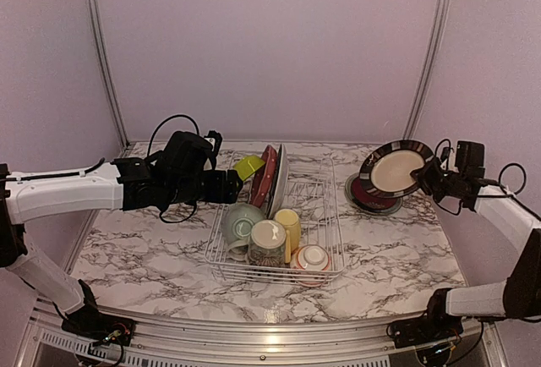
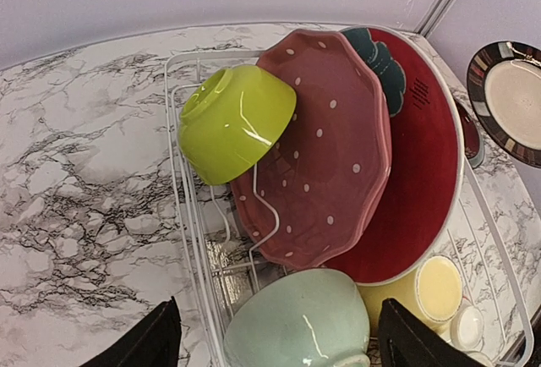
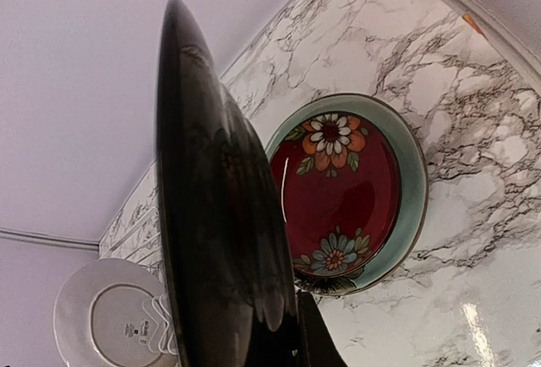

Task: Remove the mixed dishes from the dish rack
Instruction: Place the plate with another plate.

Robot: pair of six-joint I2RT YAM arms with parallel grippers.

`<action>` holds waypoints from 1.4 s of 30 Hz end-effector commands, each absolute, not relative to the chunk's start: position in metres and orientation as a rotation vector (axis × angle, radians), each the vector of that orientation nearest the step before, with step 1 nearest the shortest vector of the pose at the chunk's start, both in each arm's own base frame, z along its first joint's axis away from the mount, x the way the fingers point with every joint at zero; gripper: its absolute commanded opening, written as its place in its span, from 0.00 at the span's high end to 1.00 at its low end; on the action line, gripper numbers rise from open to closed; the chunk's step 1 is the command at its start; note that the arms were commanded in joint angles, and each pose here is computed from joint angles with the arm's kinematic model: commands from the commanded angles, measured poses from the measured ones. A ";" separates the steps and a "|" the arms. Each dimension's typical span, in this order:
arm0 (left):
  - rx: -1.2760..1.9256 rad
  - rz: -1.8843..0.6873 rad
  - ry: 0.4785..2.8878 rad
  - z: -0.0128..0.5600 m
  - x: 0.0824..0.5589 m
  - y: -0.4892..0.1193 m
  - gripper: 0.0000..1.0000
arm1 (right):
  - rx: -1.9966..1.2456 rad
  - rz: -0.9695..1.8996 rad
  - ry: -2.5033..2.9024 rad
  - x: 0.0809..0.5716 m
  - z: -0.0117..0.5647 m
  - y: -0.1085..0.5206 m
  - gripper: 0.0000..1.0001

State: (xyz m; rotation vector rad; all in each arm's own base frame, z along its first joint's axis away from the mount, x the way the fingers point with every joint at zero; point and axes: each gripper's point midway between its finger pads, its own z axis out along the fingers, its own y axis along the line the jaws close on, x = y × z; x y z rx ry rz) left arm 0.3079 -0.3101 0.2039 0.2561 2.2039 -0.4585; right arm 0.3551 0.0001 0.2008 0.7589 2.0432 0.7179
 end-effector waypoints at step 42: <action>0.273 -0.466 2.215 0.204 0.312 -0.319 0.16 | 0.673 1.115 1.988 0.446 0.113 0.004 0.95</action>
